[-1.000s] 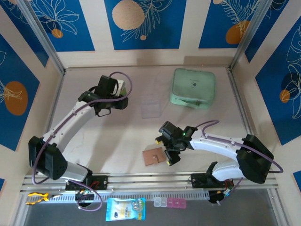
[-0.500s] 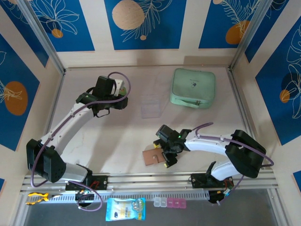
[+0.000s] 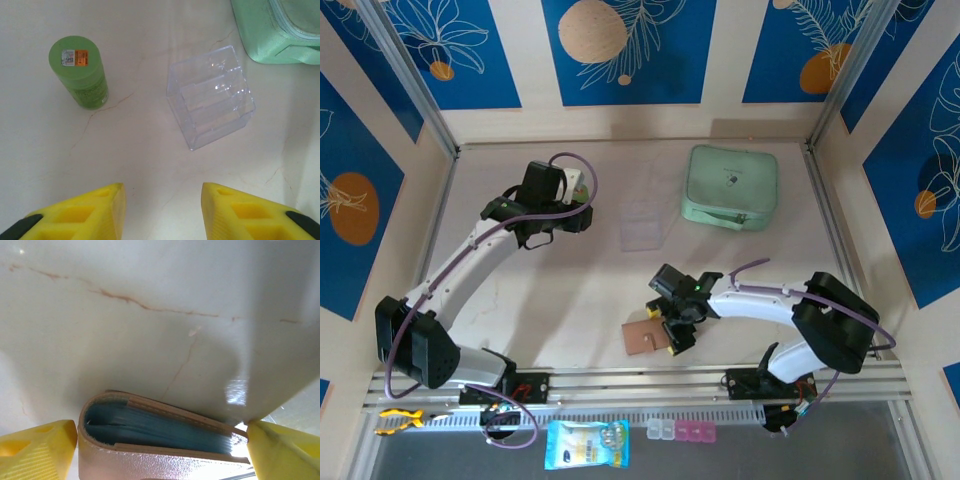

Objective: Take the credit cards out of the card holder

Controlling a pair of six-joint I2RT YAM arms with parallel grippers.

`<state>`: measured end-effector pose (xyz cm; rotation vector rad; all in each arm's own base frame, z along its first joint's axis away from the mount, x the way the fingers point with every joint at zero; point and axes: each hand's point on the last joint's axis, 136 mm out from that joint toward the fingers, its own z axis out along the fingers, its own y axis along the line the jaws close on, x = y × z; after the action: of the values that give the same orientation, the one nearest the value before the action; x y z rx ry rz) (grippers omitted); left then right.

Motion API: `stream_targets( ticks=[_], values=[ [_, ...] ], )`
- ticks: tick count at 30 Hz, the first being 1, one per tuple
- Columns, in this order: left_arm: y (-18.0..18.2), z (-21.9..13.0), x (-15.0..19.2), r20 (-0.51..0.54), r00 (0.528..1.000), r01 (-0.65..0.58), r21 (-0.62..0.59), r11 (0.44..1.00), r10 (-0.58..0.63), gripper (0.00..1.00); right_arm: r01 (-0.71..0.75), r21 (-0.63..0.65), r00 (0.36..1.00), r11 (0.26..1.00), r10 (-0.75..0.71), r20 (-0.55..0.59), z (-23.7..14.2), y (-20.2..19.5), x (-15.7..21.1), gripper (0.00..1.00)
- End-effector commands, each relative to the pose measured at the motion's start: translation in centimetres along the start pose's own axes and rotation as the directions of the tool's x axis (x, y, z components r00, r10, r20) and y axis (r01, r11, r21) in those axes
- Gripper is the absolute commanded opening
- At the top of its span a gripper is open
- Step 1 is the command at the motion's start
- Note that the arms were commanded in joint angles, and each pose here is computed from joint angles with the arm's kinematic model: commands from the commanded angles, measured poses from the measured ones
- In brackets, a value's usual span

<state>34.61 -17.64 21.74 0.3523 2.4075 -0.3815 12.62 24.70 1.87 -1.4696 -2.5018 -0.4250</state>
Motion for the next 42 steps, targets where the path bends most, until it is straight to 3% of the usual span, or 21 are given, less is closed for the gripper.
stream_targets(
  ticks=[1,6,15,24,42],
  values=[
    [0.0,-0.4,-0.2,0.012,1.0,-0.001,0.017,1.0,0.0,0.45,-0.246,-0.025,0.969,0.969,0.246,-0.017,0.2,1.3,0.9,0.84],
    [-0.2,-0.2,-0.1,0.007,1.0,0.001,0.025,1.0,-0.001,0.45,-0.242,-0.044,0.97,0.969,0.242,-0.008,-0.3,2.2,0.7,0.8],
    [0.0,-0.2,-0.1,0.005,1.0,0.001,0.017,1.0,-0.001,0.46,-0.142,-0.072,0.99,0.987,0.14,-0.027,-1.3,5.8,0.7,0.85],
    [-0.1,-0.1,0.0,-0.001,1.0,-0.001,0.021,1.0,0.001,0.47,-0.015,0.083,0.999,0.996,0.012,0.041,-3.5,3.0,1.4,0.98],
    [-0.2,-0.2,0.1,-0.004,1.0,0.0,0.028,1.0,0.0,0.48,0.193,0.135,0.979,0.972,-0.182,-0.087,1.2,4.4,5.7,0.99]
  ],
)
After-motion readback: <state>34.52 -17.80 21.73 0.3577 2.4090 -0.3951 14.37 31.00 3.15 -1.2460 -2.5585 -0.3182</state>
